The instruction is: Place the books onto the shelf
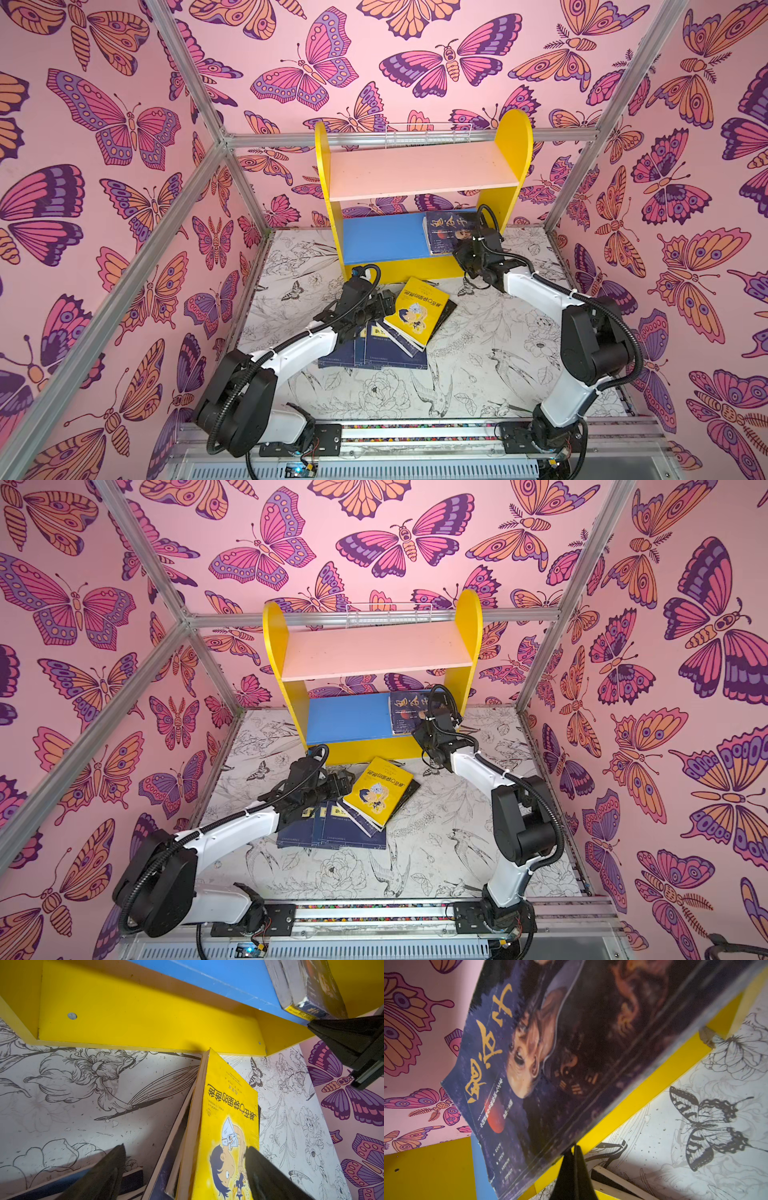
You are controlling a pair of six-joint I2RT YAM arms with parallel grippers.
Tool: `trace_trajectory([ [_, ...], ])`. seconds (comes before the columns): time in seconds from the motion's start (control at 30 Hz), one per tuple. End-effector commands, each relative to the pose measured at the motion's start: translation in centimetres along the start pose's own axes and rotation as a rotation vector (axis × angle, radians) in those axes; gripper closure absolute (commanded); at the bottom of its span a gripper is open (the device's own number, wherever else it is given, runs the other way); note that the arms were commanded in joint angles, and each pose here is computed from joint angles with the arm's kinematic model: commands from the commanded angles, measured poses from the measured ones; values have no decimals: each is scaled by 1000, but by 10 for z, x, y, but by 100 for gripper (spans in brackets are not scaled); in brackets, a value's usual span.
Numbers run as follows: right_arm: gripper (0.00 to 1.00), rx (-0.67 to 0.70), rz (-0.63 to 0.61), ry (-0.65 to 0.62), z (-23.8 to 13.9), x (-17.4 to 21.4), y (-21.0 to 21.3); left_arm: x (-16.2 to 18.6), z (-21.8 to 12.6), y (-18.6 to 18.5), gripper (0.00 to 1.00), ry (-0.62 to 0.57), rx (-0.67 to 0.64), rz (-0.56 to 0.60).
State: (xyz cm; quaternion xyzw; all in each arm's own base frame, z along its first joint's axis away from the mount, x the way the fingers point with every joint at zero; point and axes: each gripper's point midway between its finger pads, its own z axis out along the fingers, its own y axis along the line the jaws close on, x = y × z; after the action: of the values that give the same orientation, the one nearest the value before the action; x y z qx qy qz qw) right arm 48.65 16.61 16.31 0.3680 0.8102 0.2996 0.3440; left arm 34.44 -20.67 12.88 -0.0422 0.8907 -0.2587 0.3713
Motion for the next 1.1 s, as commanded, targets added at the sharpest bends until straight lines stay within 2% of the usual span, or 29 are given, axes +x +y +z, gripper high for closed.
trace_trajectory([
  [0.0,100,-35,-14,-14,1,-8,16,0,3,1,9,10,-16,16],
  [0.2,100,-12,-43,-9,-5,-7,10,2,5,-8,9,34,20,57],
  [0.3,100,-8,-83,39,-15,4,2,5,8,-16,9,62,54,97],
  [0.43,83,-2,-205,165,-30,32,-19,14,15,-21,9,125,74,143],
  [0.53,72,9,-284,341,-39,69,-43,21,21,-21,9,161,70,156],
  [0.63,61,-86,-291,515,-41,107,-51,28,28,-21,10,192,61,174],
  [0.73,59,-171,-279,646,-43,136,-53,36,35,-22,12,226,55,196],
  [0.8,60,-181,-265,684,-41,144,-57,40,39,-23,14,248,57,204],
  [0.97,60,-119,-235,774,-36,157,-76,52,42,-21,17,291,60,216],
  [1.07,60,-51,-224,804,-34,160,-90,60,43,-18,25,316,57,223],
])
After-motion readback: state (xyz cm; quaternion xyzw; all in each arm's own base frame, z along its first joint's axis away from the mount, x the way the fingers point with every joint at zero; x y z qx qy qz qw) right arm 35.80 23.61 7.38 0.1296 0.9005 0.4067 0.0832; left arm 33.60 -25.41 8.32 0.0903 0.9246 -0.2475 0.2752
